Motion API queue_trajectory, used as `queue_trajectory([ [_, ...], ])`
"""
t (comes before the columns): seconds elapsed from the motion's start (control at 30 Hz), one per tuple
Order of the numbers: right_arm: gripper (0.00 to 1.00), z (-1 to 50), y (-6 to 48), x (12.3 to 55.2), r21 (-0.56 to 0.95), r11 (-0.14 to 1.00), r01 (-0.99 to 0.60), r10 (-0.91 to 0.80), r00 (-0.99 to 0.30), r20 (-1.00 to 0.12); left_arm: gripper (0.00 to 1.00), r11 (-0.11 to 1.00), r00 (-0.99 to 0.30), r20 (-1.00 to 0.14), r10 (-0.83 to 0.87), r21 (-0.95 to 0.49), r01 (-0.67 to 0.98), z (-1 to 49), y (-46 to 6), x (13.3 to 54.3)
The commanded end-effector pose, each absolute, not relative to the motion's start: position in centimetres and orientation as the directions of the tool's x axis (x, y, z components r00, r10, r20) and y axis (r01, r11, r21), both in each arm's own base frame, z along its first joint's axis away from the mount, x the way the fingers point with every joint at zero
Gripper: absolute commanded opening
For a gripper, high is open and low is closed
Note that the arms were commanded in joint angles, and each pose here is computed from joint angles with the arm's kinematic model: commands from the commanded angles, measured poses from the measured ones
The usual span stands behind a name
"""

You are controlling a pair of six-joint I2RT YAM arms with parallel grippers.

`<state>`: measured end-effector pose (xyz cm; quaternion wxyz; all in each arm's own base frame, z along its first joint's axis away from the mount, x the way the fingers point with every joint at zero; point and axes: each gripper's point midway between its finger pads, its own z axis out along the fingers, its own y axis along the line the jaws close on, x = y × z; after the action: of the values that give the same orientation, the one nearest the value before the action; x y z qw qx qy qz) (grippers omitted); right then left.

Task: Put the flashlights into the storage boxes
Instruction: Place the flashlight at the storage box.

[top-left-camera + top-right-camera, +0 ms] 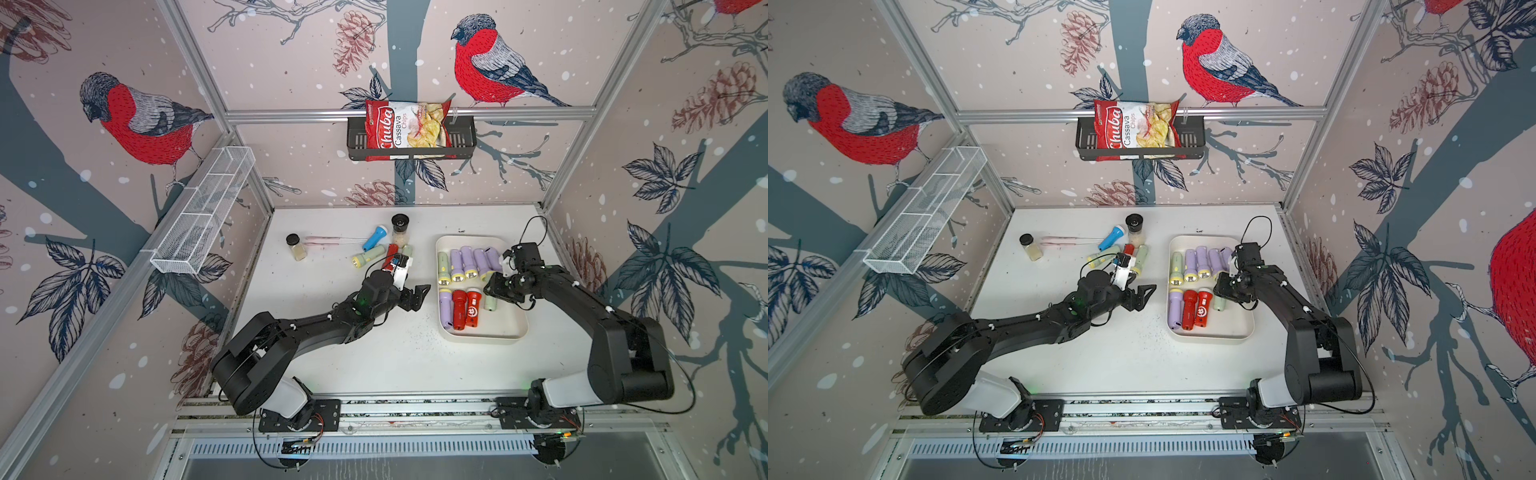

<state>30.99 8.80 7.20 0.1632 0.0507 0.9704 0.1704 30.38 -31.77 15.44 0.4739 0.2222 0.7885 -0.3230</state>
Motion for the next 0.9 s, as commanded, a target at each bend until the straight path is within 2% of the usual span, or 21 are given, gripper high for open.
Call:
queue_trajectory([
  [0.0, 0.38, 6.0, 8.9, 29.7, 0.354, 0.934, 0.057, 0.147, -0.961, -0.234, 0.86, 0.696, -0.438, -0.898, 0.043, -0.288, 0.658, 15.7, -31.9, 30.7],
  [0.4, 0.48, 4.0, 9.8, 27.6, 0.397, 0.915, 0.072, 0.134, -0.982, -0.133, 0.86, 0.692, -0.444, -0.895, 0.041, -0.295, 0.659, 15.7, -32.1, 30.7],
  [0.53, 0.55, 4.3, 9.9, 27.5, 0.398, 0.915, 0.064, 0.129, -0.982, -0.139, 0.86, 0.691, -0.444, -0.895, 0.035, -0.299, 0.658, 15.8, -32.1, 30.7],
  [0.87, 0.59, 6.2, 9.6, 27.9, 0.381, 0.923, 0.050, 0.131, -0.973, -0.189, 0.85, 0.697, -0.448, -0.893, 0.031, -0.302, 0.650, 16.0, -31.9, 30.6],
])
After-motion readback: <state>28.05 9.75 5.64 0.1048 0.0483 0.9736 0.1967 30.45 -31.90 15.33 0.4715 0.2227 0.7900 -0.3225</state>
